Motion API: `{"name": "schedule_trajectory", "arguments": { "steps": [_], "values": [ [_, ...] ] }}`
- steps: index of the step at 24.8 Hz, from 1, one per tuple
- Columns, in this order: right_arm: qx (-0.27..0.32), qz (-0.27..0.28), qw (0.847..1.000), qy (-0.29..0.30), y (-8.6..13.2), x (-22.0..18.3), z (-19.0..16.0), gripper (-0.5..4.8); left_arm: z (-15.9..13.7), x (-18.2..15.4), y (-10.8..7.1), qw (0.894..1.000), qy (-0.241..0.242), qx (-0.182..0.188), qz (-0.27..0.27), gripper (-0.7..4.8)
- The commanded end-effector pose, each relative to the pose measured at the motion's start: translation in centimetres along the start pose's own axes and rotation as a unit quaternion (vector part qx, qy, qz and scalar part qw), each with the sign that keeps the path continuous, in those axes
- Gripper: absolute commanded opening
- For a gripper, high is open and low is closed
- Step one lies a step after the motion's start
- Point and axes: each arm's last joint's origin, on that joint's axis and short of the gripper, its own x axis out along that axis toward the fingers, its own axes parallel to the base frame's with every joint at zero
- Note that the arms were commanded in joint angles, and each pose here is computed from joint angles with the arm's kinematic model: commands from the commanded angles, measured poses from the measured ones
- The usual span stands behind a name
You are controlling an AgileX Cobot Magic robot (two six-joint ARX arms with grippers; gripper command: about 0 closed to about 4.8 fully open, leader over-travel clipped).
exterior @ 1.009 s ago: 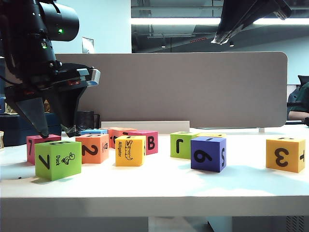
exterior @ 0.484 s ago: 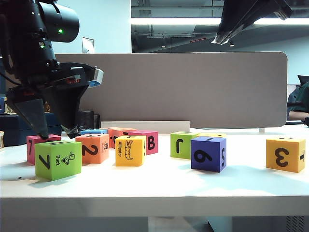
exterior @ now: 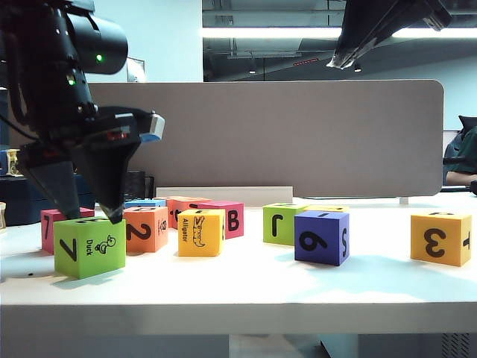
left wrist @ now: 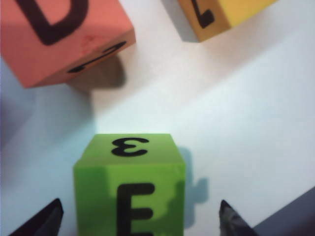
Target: Select the appropriate blocks from the scattered letter blocks on the table and arrange them in a row to spell out "DEEP".
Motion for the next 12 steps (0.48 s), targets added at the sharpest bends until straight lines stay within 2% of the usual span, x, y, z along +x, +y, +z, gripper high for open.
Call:
{"name": "schedule_trajectory", "arguments": {
  "steps": [1,6,9,10,12],
  "values": [
    [-0.002,0.003,1.0,-0.006,0.1,-0.1,0.1,-0.01,0.2,0.9,0.1,1.0,0.01,0.0,0.001,4.01],
    [-0.002,0.001,1.0,-0.006,0.1,-0.1,0.1,-0.01,0.3,2.3,0.4,0.999,0.032,-0.004,-0.003,3.86],
    [-0.002,0.0,1.0,-0.007,0.1,-0.1,0.1,-0.01,0.3,2.4,0.3,0.999,0.034,-0.01,-0.005,2.65],
    [-0.003,0.0,1.0,-0.007,0.1,-0.1,0.1,-0.01,0.3,2.4,0.4,0.999,0.035,-0.019,-0.005,2.46],
    [-0.003,0.0,1.0,-0.007,0.1,-0.1,0.1,-0.01,0.3,2.4,0.3,0.999,0.035,-0.037,-0.005,2.46]
  ]
}}
